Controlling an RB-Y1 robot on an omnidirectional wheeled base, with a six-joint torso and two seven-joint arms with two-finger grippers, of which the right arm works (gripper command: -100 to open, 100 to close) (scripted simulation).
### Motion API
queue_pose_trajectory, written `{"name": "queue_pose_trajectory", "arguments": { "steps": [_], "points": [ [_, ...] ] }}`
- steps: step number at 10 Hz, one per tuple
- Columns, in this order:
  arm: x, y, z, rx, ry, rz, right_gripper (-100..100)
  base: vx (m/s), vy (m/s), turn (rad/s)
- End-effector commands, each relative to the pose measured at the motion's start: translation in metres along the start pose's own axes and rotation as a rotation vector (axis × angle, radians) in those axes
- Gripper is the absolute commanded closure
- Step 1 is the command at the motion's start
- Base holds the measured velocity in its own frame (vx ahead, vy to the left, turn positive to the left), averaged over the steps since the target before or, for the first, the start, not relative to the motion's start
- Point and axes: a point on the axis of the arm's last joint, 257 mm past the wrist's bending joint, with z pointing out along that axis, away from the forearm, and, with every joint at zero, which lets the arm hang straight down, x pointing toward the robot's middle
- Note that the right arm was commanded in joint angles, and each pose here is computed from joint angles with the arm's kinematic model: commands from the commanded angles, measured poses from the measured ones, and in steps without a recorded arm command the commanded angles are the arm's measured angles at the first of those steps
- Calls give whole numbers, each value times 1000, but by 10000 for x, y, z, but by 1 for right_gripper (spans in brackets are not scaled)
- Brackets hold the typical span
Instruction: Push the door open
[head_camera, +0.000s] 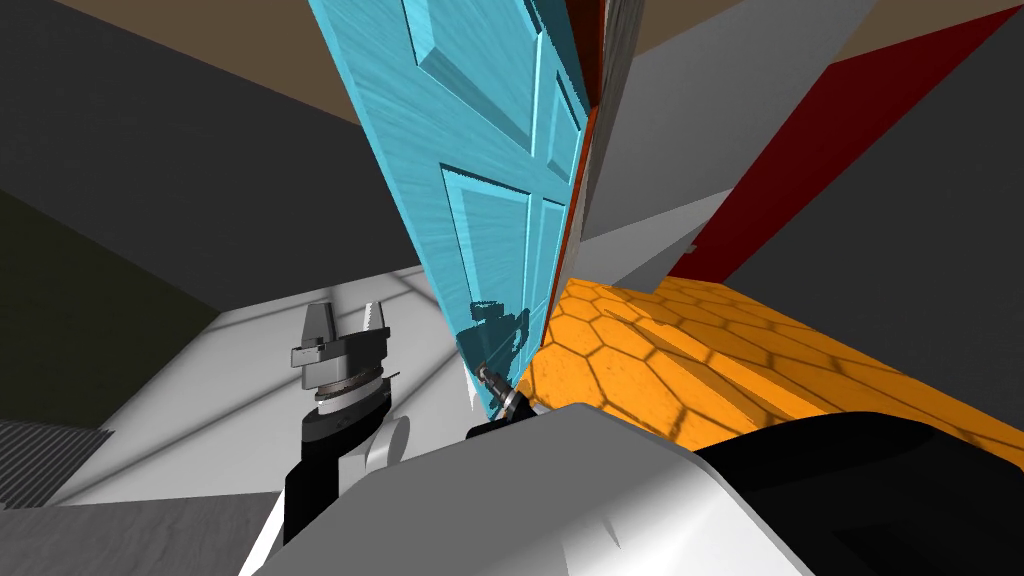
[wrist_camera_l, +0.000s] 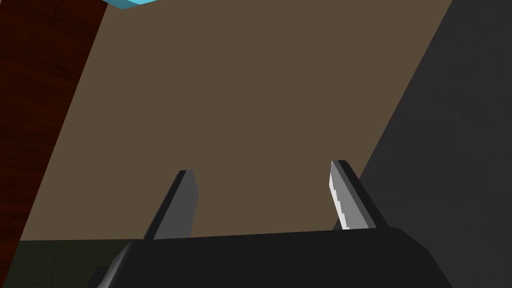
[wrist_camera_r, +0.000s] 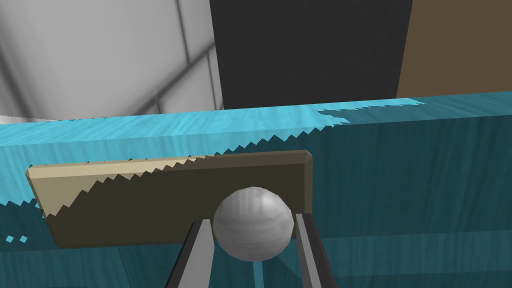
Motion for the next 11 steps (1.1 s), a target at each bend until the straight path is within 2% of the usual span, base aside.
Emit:
{"name": "queue_pose_trajectory", "arguments": {
  "steps": [1,4,5,8,11],
  "points": [
    [0,-19,-16,4,0,0,100,-16,-17,5],
    [0,-19,-16,4,0,0,100,-7,-6,-3],
    [-135,-62,-44,16,-23,-9,100,40,82,-26],
    [-286,-81,-61,21,-51,-17,100,79,142,-35],
    [-517,-100,-86,26,-95,-28,100,119,158,-22]
  ]
}}
